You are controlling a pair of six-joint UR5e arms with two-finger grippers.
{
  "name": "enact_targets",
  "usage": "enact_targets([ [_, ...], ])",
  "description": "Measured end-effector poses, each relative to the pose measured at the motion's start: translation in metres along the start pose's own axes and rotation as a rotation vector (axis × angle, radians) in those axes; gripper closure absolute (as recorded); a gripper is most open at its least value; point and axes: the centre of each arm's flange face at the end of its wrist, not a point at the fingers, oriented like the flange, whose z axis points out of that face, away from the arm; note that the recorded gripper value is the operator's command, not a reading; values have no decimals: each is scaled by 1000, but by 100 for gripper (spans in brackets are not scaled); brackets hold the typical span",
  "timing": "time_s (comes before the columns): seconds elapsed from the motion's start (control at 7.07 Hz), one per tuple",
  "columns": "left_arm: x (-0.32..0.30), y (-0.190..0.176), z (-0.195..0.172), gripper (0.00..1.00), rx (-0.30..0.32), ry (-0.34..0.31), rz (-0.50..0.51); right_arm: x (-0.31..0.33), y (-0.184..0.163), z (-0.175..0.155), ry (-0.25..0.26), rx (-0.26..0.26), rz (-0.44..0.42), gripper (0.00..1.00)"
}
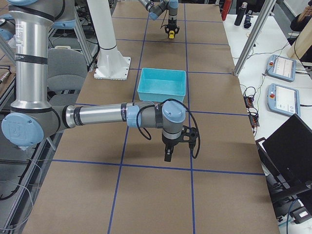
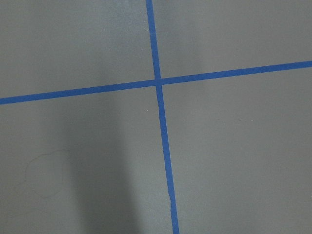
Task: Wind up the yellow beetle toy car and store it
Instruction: 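Lift the left gripper off so the car rolls toward the bin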
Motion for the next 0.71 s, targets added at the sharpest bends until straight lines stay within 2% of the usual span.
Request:
enact_targets([
  [0.71,-2,3,-1,0,-1,-4,-5,-1,0,1,-1,-2,0,0],
])
